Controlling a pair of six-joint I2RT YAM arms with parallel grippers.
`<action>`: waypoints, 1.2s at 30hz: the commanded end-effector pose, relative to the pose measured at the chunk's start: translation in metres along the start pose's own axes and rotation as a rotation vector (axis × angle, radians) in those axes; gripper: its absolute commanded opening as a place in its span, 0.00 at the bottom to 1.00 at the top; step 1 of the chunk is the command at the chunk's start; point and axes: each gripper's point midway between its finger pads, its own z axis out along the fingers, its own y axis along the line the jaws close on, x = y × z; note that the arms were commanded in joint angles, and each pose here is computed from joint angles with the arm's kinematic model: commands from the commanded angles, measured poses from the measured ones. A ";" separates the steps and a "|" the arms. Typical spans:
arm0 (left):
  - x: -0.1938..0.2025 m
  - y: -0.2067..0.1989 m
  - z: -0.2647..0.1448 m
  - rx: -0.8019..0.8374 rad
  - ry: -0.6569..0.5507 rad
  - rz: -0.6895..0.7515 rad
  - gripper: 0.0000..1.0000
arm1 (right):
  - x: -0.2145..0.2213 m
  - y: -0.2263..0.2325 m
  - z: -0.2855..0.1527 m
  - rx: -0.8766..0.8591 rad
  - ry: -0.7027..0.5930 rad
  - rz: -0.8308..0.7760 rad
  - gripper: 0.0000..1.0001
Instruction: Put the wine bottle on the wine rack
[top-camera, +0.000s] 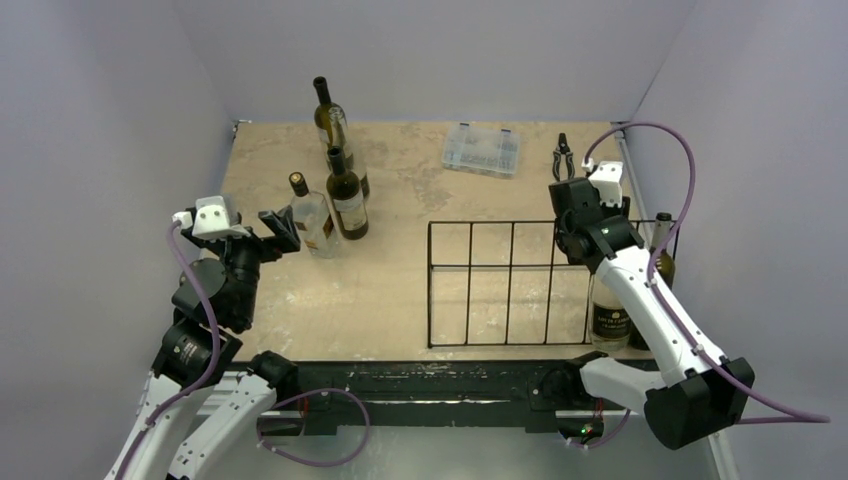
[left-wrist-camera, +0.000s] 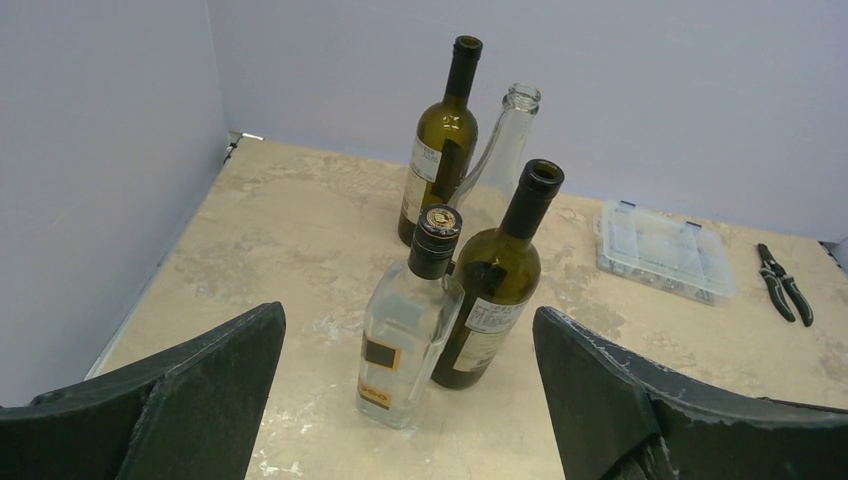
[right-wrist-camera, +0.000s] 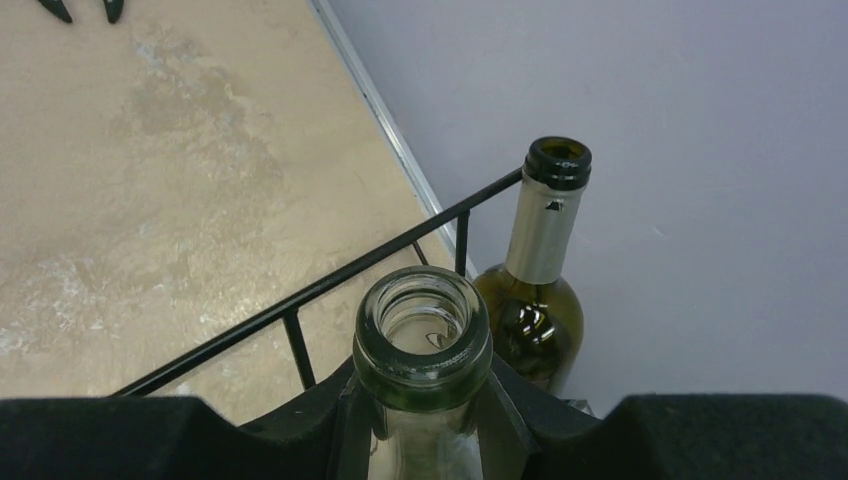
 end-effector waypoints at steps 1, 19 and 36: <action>-0.016 -0.009 -0.002 0.035 -0.027 -0.038 0.94 | -0.019 -0.006 -0.005 0.013 -0.090 0.270 0.00; -0.006 -0.014 0.006 0.032 0.012 -0.014 0.94 | 0.009 0.004 0.009 0.034 -0.124 0.342 0.33; -0.009 -0.014 0.004 0.037 0.003 -0.017 0.94 | -0.023 0.002 -0.007 -0.068 -0.144 0.365 0.67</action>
